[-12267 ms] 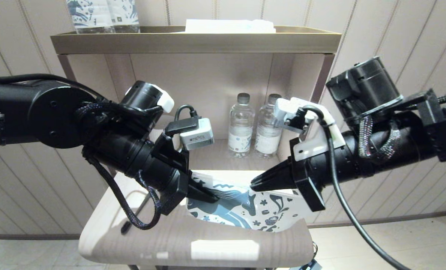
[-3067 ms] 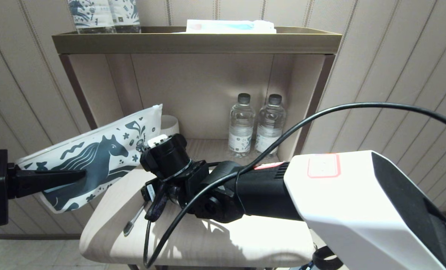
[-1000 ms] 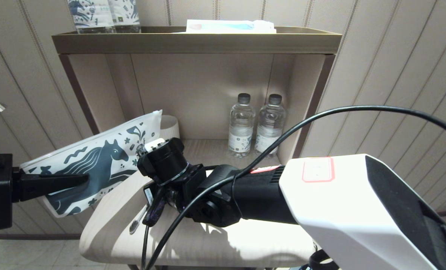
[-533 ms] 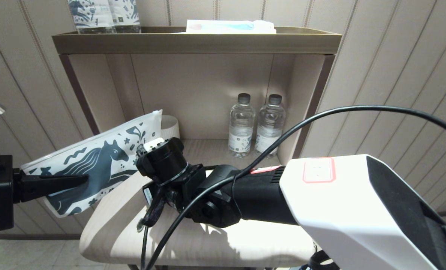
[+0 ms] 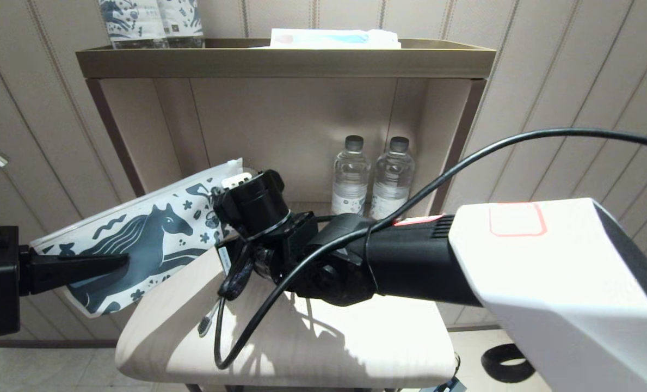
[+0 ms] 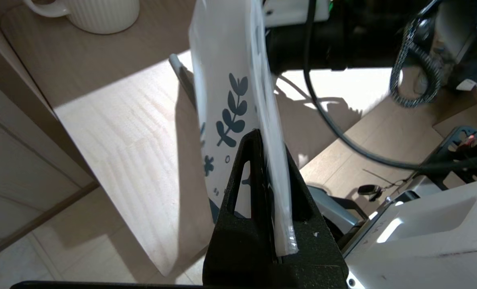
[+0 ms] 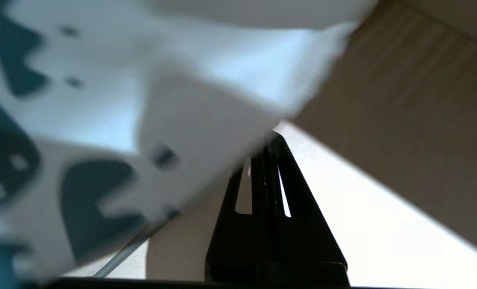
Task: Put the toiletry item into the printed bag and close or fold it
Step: Pick up a toothbrush
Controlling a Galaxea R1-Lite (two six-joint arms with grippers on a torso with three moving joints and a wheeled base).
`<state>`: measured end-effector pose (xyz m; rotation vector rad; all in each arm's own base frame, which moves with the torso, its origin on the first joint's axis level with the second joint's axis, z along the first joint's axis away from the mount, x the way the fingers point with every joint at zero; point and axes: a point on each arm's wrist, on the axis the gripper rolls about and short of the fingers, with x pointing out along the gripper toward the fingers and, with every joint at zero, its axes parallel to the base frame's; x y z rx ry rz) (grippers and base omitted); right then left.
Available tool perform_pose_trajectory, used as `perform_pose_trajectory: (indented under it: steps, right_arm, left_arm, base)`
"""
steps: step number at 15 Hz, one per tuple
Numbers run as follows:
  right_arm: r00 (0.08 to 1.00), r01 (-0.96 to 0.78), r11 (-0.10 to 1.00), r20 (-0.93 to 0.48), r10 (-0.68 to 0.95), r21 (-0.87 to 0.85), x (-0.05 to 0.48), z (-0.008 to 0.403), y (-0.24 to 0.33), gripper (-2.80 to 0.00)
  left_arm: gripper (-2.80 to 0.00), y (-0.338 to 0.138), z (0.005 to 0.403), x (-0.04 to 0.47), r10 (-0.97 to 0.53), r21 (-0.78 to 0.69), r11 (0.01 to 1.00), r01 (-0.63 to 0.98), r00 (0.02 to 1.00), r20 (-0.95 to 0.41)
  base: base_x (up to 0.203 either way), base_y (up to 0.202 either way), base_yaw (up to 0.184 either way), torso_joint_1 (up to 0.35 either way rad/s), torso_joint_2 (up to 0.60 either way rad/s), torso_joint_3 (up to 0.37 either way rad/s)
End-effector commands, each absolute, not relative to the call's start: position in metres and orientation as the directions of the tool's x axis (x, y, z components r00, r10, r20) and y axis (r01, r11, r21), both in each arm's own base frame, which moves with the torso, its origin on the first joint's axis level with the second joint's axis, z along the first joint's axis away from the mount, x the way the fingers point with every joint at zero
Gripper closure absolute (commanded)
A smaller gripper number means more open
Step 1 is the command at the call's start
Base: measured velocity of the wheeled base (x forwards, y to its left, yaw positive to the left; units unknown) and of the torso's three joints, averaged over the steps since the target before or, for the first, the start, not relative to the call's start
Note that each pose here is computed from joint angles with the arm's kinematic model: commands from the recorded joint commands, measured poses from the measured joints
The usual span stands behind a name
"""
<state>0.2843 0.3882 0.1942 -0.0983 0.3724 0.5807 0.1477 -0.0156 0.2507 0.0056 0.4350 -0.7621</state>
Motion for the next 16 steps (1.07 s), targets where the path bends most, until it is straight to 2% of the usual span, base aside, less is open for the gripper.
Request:
perform_pose_trajectory:
  steps: [1,8,10,11,16]
  right_arm:
    - [0.786,-0.539,0.842,-0.345,0.513,0.025,0.286,0.209,0.379,0.00]
    - [0.747,-0.556,0.831,-0.447,0.492,-0.016,0.277,0.199,0.379,0.00]
    - [0.742,-0.564,0.825,-0.453,0.495,-0.023,0.271,0.199,0.382,0.00]
    - [0.747,-0.562,0.827,-0.444,0.495,-0.022,0.271,0.201,0.382,-2.80]
    - [0.737,-0.578,0.815,-0.453,0.501,-0.038,0.267,0.197,0.388,-2.80]
  left_arm:
    - [0.00,-0.016,0.251,0.147,-0.670,-0.151,0.725,0.672,0.637,-0.382]
    - [0.00,-0.015,0.251,0.146,-0.672,-0.155,0.724,0.672,0.637,-0.377]
    - [0.00,-0.009,0.252,0.146,-0.648,-0.153,0.749,0.645,0.663,-0.374]
    - [0.00,-0.006,0.253,0.145,-0.633,-0.153,0.764,0.627,0.681,-0.369]
    - [0.00,0.001,0.256,0.139,-0.617,-0.184,0.783,0.594,0.706,-0.348]
  base:
    - [0.000,0.000,0.000,0.000,0.00,0.000]
    - [0.000,0.000,0.000,0.000,0.00,0.000]
    - [0.000,0.000,0.000,0.000,0.00,0.000]
    - [0.000,0.000,0.000,0.000,0.00,0.000]
    - [0.000,0.000,0.000,0.000,0.00,0.000]
